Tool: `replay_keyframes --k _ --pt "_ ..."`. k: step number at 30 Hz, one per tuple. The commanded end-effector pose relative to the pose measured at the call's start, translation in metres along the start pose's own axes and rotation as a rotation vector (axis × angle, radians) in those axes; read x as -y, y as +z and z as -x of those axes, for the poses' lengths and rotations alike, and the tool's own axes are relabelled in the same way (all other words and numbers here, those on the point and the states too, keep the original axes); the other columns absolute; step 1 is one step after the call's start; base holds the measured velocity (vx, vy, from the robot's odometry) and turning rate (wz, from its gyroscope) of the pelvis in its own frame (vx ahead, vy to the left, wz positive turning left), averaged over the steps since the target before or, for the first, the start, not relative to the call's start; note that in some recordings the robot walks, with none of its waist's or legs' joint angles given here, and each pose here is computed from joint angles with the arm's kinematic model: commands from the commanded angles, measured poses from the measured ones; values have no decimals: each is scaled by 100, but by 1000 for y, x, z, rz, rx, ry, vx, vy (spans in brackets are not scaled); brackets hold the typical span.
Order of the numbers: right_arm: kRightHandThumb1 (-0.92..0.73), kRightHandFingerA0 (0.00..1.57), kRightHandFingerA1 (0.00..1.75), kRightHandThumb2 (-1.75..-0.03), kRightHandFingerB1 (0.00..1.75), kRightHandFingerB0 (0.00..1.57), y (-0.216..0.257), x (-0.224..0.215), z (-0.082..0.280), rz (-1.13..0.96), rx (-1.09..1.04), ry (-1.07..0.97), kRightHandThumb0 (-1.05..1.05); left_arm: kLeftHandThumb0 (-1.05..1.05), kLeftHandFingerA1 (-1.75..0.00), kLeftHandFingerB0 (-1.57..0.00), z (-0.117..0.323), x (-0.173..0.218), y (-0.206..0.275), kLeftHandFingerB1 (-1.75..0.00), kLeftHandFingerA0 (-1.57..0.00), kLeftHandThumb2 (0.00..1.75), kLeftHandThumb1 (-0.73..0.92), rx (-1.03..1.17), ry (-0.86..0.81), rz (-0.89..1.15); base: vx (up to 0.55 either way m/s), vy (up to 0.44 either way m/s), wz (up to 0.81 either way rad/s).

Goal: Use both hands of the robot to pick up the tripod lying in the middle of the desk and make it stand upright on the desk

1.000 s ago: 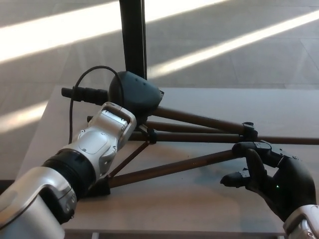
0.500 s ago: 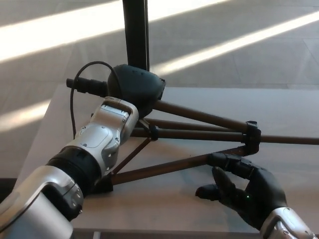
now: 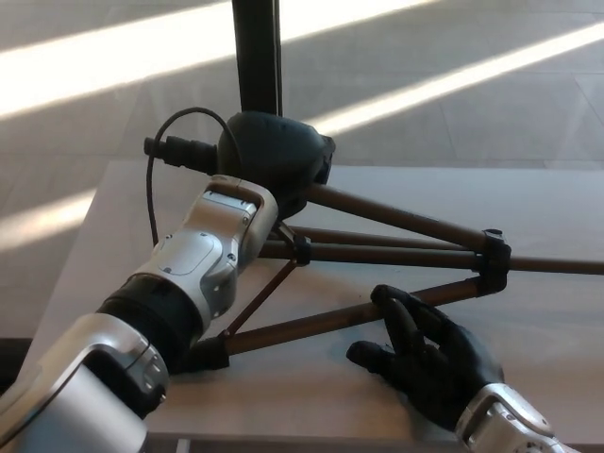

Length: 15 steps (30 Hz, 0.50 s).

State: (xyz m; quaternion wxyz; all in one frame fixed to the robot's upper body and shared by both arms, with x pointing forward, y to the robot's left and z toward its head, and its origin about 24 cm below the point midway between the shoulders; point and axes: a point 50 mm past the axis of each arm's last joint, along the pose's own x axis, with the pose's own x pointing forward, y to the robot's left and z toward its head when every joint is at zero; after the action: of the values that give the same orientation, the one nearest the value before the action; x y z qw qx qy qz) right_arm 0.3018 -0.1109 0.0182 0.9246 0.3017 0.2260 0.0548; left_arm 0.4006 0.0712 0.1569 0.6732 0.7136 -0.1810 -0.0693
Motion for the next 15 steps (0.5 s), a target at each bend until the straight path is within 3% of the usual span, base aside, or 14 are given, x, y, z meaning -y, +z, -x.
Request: replay_keyframes --k 1,3,5,8,9,12,13,14,15 --pt "-32 57 128 -58 106 65 -19 12 2 -69 -81 -94 -105 -25 -161 -75 -2 -10 -5 -124 -84 72 72 2 34 38 0 0 0" --pt "-34 55 128 -57 106 63 -20 11 2 -71 -82 -91 -105 -26 -157 -79 -2 -11 -5 -118 -85 75 73 -1 38 34 0 0 0" --pt "-32 61 126 -58 102 71 -20 11 3 -71 -81 -98 -105 -25 -173 -73 -2 -15 -5 -145 -86 74 67 18 90 47 0 0 0" --pt "-32 61 125 -57 101 74 -19 11 3 -77 -80 -96 -105 -24 -175 -69 -2 -17 -6 -154 -86 76 65 17 107 52 0 0 0" --pt "-32 64 125 -57 100 76 -20 11 3 -68 -80 -95 -105 -16 -175 -61 -4 -19 -8 -162 -81 69 65 8 85 28 0 0 0" --pt "-35 68 123 -59 95 79 -24 13 5 -38 -99 -105 -105 -17 -175 -66 -7 -33 -16 -161 -82 74 55 22 113 9 0 0 0" --pt "-36 68 122 -58 95 79 -26 14 5 -39 -104 -102 -105 -19 -175 -68 -8 -37 -19 -153 -83 77 54 27 120 -9 0 0 0" --pt "-37 70 122 -59 96 79 -27 14 6 -21 -110 -103 -105 -14 -172 -68 -9 -40 -21 -137 -101 78 57 28 126 -20 0 0 0" --pt "-37 70 122 -59 95 80 -29 16 7 -8 -118 -105 -105 -22 -171 -75 -10 -45 -23 -136 -86 71 62 27 133 -41 0 0 0"
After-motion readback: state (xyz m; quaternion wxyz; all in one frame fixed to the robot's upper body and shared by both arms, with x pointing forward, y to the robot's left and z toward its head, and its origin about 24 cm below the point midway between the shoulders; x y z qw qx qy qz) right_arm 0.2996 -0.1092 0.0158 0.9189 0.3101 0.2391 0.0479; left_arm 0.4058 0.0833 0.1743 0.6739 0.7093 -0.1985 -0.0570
